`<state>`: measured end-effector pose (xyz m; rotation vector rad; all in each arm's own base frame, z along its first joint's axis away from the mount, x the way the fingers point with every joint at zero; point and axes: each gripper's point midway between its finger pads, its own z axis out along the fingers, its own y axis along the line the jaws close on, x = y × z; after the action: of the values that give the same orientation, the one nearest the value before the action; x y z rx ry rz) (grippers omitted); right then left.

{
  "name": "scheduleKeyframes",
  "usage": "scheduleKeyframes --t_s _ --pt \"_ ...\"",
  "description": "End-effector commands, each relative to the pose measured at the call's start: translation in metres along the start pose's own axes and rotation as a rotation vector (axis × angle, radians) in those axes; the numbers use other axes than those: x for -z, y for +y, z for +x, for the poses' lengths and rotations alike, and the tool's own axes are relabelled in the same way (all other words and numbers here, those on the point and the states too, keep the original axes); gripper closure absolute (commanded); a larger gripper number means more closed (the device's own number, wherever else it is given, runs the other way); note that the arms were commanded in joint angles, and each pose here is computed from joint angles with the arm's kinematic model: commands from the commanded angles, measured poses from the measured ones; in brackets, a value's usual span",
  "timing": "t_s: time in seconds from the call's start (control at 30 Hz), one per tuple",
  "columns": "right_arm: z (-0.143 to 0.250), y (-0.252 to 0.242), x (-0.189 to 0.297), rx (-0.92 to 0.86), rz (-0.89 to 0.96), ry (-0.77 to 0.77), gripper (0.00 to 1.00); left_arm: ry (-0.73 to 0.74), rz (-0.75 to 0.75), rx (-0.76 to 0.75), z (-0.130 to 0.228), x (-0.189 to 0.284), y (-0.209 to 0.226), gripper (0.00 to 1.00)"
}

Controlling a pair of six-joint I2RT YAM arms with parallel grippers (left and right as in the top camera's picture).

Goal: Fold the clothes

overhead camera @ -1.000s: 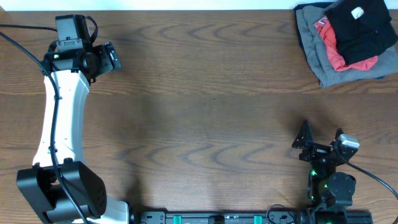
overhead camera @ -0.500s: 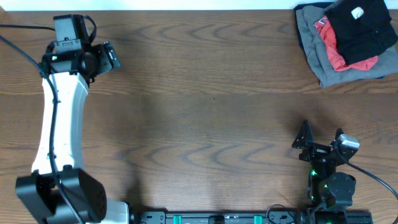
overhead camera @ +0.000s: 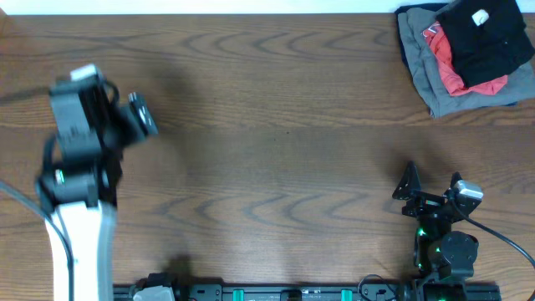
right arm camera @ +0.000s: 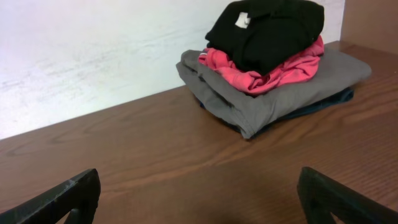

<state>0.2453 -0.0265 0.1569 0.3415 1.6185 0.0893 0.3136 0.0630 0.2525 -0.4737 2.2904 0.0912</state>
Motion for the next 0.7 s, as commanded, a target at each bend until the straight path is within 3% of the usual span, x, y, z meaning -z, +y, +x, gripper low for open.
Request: scheduleKeyframes --t_s 0.0,0.3,0.37,0.67 --pt "0.004 0.003 0.000 0.008 -0.011 0.010 0.01 0.019 -0.011 -0.013 0.042 0.007 0.012 0.02" --pt "0.004 0.003 0.000 0.008 -0.012 0.009 0.01 0.185 -0.064 -0.049 0.141 0.027 0.040 0.02" --pt "0.004 0.003 0.000 0.008 -0.011 0.010 0.01 0.151 -0.165 -0.063 0.141 0.038 0.059 0.02" --pt "0.004 0.003 0.000 0.008 -0.011 0.010 0.01 0.101 -0.167 -0.054 0.148 0.058 0.065 0.02"
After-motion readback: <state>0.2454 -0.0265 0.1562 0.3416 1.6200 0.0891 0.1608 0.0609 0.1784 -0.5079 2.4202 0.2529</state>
